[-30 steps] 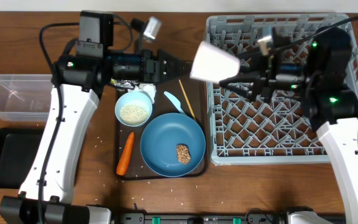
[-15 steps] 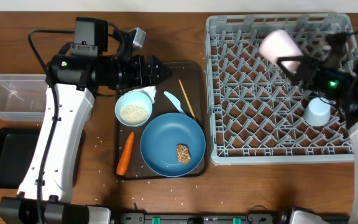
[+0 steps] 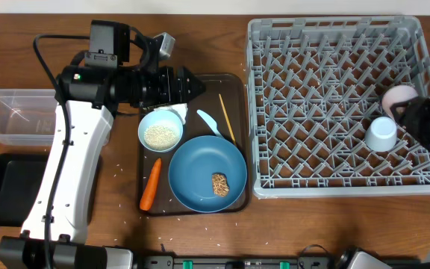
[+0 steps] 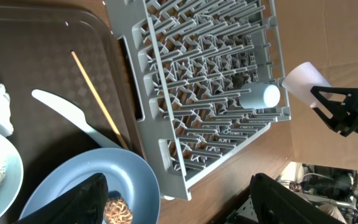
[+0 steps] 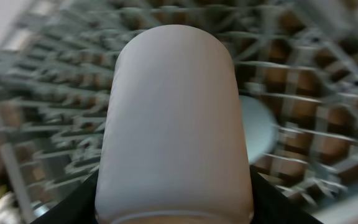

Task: Sort waste into correct bins and load items into the dishwasher rack
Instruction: 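Place the pink cup upside down in the rack beside the blue cup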

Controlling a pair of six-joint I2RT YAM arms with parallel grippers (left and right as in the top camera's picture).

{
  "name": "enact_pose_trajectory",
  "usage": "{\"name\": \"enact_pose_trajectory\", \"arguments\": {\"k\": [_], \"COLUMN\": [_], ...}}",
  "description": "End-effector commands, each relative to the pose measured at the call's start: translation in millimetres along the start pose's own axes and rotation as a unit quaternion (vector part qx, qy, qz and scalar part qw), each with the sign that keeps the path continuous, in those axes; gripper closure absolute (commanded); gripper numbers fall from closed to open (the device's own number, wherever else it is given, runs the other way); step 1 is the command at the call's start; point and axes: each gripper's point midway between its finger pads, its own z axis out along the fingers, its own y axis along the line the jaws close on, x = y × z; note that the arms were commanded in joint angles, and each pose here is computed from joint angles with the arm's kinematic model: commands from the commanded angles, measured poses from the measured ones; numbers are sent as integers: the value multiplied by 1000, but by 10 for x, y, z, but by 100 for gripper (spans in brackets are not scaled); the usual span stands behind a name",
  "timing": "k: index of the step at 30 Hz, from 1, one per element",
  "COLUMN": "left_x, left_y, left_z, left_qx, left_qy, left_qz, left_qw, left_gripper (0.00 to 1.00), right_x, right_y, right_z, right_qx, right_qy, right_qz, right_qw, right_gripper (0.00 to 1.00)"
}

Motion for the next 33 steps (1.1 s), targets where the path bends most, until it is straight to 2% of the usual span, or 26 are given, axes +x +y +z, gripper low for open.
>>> {"name": "enact_pose_trajectory", "arguments": {"k": [1, 9, 16, 20, 23, 33], "left_x": [14, 20, 20, 21, 16, 19], "left_y": [3, 6, 6, 6, 37, 51], "left_z": [-27, -27, -27, -27, -27, -29], "left_qx": [-5, -6, -6, -6, -15, -19], "left_qy": [0, 1, 1, 1, -1, 0], "left_qz": [5, 4, 4, 4, 3, 2], "left_qw": [1000, 1000, 1000, 1000, 1000, 1000], "left_gripper": [26, 25, 26, 26, 26, 25], "right_x": [-116, -129, -72, -76, -90, -172], "right_y": [-279, -728, -889, -935, -852, -887], "right_z": [-64, -154, -34, 110, 226, 232], "right_qx": [71, 138, 154, 156, 126, 115], "right_qy": [-29, -36, -10, 2, 13, 6], "right_qz": [27, 94, 124, 139, 140, 158], "right_qw": [997, 985, 980, 978, 982, 981], "right_gripper": [60, 60, 56, 59, 60, 59]}}
